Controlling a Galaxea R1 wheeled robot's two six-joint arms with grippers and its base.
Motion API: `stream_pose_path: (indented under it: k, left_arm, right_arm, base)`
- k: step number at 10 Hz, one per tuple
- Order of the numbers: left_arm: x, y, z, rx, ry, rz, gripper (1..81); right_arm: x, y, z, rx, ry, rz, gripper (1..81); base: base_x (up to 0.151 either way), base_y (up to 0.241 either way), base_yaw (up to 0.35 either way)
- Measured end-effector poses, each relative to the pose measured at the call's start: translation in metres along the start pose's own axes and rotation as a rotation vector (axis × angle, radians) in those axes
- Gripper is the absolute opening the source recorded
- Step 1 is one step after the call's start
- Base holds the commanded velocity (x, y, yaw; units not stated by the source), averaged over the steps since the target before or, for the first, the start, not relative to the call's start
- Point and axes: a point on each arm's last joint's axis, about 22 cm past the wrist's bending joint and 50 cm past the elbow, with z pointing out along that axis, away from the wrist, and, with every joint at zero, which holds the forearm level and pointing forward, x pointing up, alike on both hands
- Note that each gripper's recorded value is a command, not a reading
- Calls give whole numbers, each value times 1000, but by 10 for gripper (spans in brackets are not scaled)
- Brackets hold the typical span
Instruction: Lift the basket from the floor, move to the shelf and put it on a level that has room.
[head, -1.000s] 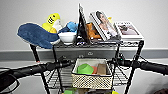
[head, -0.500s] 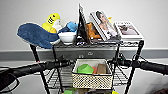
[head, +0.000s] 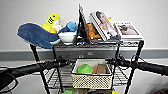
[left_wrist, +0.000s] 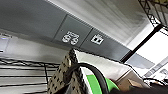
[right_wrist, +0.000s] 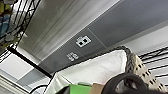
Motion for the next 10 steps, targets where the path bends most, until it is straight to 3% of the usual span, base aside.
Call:
stream_pose_path:
  k: [6, 10]
  left_arm:
    - [2, -4, -15, 4, 6, -1, 811]
    - [-1, 1, -56, -14, 10, 6, 811]
  right_arm:
    - [-3, 0, -3, 1, -8, 3, 811]
    - [-18, -12, -43, 48, -15, 6, 811]
  base:
    - [0, 0, 0]
    - [0, 0, 0]
